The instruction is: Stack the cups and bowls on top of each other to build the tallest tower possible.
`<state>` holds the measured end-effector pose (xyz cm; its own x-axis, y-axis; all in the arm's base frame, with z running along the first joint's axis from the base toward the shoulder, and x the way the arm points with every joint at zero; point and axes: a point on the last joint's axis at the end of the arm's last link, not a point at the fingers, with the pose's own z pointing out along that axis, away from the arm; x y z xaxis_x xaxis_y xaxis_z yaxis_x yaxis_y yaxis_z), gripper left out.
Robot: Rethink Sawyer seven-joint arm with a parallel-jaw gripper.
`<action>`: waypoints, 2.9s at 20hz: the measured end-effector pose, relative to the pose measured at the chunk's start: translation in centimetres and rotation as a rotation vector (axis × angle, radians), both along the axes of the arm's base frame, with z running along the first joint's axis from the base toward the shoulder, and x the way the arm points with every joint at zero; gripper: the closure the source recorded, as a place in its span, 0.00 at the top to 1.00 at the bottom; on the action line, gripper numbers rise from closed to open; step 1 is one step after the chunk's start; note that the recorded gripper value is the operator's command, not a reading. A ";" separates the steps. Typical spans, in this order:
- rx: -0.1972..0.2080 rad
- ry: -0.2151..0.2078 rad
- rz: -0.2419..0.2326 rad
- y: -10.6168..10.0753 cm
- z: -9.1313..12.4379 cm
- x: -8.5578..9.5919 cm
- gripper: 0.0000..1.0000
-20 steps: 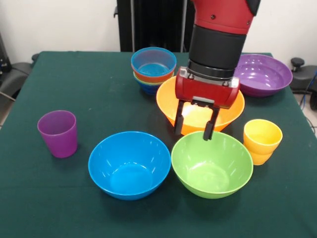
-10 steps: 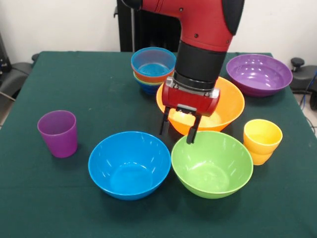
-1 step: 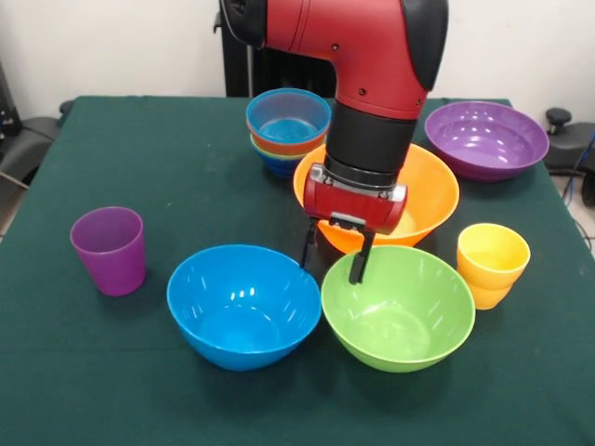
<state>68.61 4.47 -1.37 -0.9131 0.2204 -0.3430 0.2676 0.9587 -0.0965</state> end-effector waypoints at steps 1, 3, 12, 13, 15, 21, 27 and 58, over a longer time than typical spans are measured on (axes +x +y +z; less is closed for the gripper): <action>0.003 -0.006 -0.002 0.1 -0.1 0.0 1.00; 0.009 -0.016 -0.007 0.2 -0.2 -0.1 1.00; 0.027 -0.022 -0.039 0.2 -1.0 -1.8 1.00; 0.028 -0.018 -0.042 0.1 -1.1 -2.0 1.00; 0.028 -0.012 -0.048 0.1 -1.2 -2.3 1.00; 0.024 0.001 -0.059 0.4 -0.7 -3.2 1.00; 0.010 0.002 -0.063 1.3 1.2 -3.5 1.00; 0.019 -0.055 -0.064 2.7 -0.3 -4.2 1.00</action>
<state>64.40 7.13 -1.64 -0.8768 0.2850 -0.3873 0.3331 0.9409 -0.0618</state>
